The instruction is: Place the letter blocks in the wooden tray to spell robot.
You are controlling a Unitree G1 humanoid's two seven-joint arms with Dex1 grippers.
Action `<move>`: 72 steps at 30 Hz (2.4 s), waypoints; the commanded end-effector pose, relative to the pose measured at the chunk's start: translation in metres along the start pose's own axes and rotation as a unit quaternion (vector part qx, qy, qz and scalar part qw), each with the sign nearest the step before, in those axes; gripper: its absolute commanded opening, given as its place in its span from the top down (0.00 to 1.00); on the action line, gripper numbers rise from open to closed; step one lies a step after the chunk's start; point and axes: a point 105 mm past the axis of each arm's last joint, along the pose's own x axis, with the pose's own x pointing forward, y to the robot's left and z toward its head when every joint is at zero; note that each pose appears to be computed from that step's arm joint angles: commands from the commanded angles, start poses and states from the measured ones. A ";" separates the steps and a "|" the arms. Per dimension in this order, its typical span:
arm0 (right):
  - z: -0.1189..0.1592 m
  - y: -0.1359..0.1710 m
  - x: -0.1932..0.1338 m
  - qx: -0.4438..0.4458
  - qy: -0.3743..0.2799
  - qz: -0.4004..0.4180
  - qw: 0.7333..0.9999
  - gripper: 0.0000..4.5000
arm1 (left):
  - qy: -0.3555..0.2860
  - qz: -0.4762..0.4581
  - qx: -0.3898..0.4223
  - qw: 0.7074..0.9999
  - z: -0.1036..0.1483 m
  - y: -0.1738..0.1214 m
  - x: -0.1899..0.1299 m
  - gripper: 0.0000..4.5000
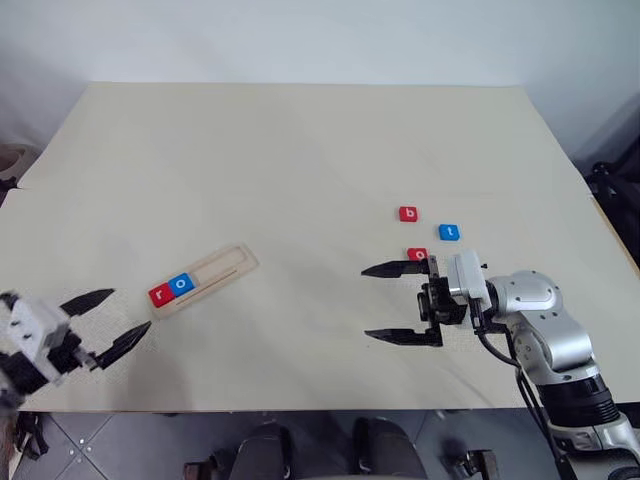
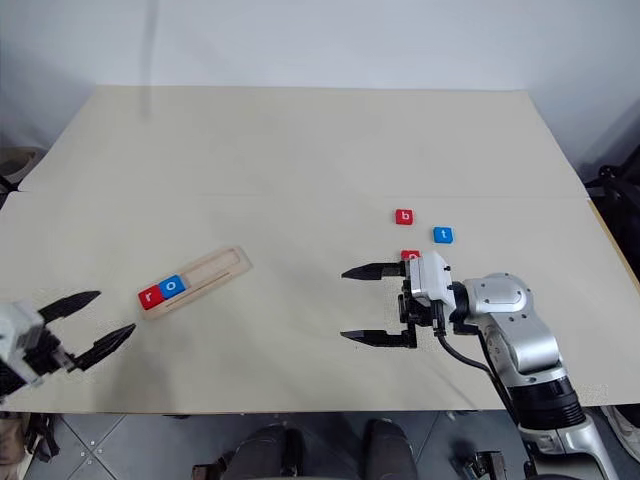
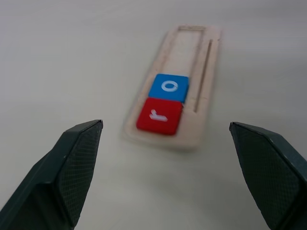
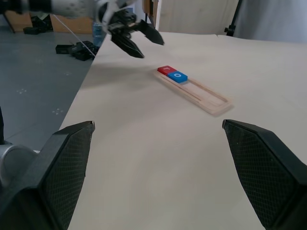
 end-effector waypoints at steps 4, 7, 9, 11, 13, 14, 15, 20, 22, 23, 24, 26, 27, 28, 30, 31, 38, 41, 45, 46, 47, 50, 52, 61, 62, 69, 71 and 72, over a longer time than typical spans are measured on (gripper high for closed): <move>0.013 -0.001 -0.003 -0.021 -0.009 -0.024 0.999 0.01 | 0.048 -0.061 -0.011 0.997 -0.019 0.003 0.017 0.00; 0.014 0.000 -0.003 -0.021 -0.010 -0.033 0.999 0.01 | 0.050 -0.072 -0.006 0.996 -0.020 0.006 0.023 0.00; 0.015 0.001 -0.003 -0.020 -0.011 -0.038 0.999 0.01 | 0.052 -0.073 -0.006 0.996 -0.021 0.008 0.026 0.00; 0.014 0.002 -0.003 -0.019 -0.011 -0.042 0.999 0.01 | 0.055 -0.081 -0.009 0.995 -0.023 0.008 0.028 0.00; 0.014 0.003 -0.003 -0.019 -0.011 -0.045 0.999 0.01 | 0.058 -0.089 -0.012 0.994 -0.025 0.006 0.030 0.00; 0.014 0.003 -0.003 -0.019 -0.011 -0.045 0.999 0.01 | 0.059 -0.093 -0.010 0.994 -0.025 0.005 0.030 0.00; 0.014 0.003 -0.003 -0.019 -0.011 -0.046 0.999 0.01 | 0.058 -0.092 -0.006 0.994 -0.025 0.005 0.031 0.00; 0.011 0.001 -0.008 -0.018 -0.004 -0.054 0.998 0.00 | 0.033 -0.106 -0.002 0.994 -0.017 0.000 0.038 0.24; 0.009 0.001 -0.011 -0.017 0.001 -0.059 0.998 0.00 | 0.024 -0.119 0.005 0.993 -0.012 -0.004 0.043 0.24; 0.009 0.001 -0.013 -0.016 0.004 -0.063 0.998 0.00 | 0.021 -0.130 0.011 0.991 -0.008 -0.008 0.047 0.24; 0.008 0.001 -0.015 -0.015 0.006 -0.066 0.998 0.00 | 0.018 -0.140 0.021 0.990 -0.005 -0.011 0.052 0.24; 0.007 0.002 -0.019 -0.012 0.011 -0.074 0.997 0.00 | 0.009 -0.158 0.037 0.987 0.004 -0.018 0.061 0.24; 0.005 0.002 -0.022 -0.010 0.017 -0.079 0.997 0.00 | 0.001 -0.173 0.053 0.983 0.011 -0.024 0.069 0.24; 0.004 0.003 -0.026 -0.008 0.022 -0.085 0.996 0.00 | -0.005 -0.187 0.066 0.980 0.019 -0.029 0.077 0.24; 0.003 0.005 -0.031 -0.006 0.029 -0.097 0.995 0.00 | -0.019 -0.213 0.074 0.974 0.031 -0.039 0.088 0.24; 0.003 0.006 -0.034 -0.004 0.034 -0.103 0.994 0.00 | -0.025 -0.224 0.084 0.971 0.038 -0.045 0.095 0.24; -0.006 0.025 -0.069 0.021 0.082 -0.164 0.983 0.00 | -0.034 -0.313 0.137 0.939 0.070 -0.086 0.144 0.24; -0.008 0.038 -0.084 0.036 0.102 -0.196 0.975 0.00 | -0.033 -0.350 0.149 0.924 0.074 -0.099 0.159 0.24; -0.010 0.054 -0.098 0.052 0.119 -0.232 0.964 0.00 | -0.025 -0.371 0.163 0.914 0.072 -0.107 0.176 0.24; -0.010 0.058 -0.101 0.055 0.123 -0.240 0.961 0.00 | -0.025 -0.373 0.163 0.913 0.072 -0.108 0.179 0.24; -0.011 0.060 -0.103 0.057 0.126 -0.244 0.960 0.00 | -0.025 -0.374 0.163 0.913 0.072 -0.109 0.182 0.24; -0.012 0.065 -0.108 0.062 0.134 -0.262 0.954 0.00 | -0.022 -0.394 0.163 0.904 0.071 -0.116 0.185 0.24; -0.011 0.068 -0.109 0.064 0.136 -0.269 0.951 0.00 | -0.010 -0.407 0.153 0.901 0.068 -0.120 0.185 0.24; -0.012 0.070 -0.115 0.068 0.136 -0.293 0.944 0.00 | -0.033 -0.386 0.121 0.914 0.071 -0.114 0.187 0.01; -0.012 0.070 -0.117 0.068 0.136 -0.301 0.942 0.00 | -0.038 -0.386 0.114 0.915 0.072 -0.112 0.185 0.01; -0.021 0.070 -0.145 0.072 0.140 -0.379 0.912 0.00 | -0.098 -0.355 0.079 0.926 0.069 -0.084 0.148 0.01; -0.023 0.070 -0.154 0.067 0.142 -0.400 0.903 0.00 | -0.105 -0.343 0.079 0.930 0.066 -0.078 0.139 0.01; -0.024 0.071 -0.158 0.067 0.140 -0.413 0.897 0.00 | -0.104 -0.331 0.084 0.934 0.063 -0.073 0.135 0.01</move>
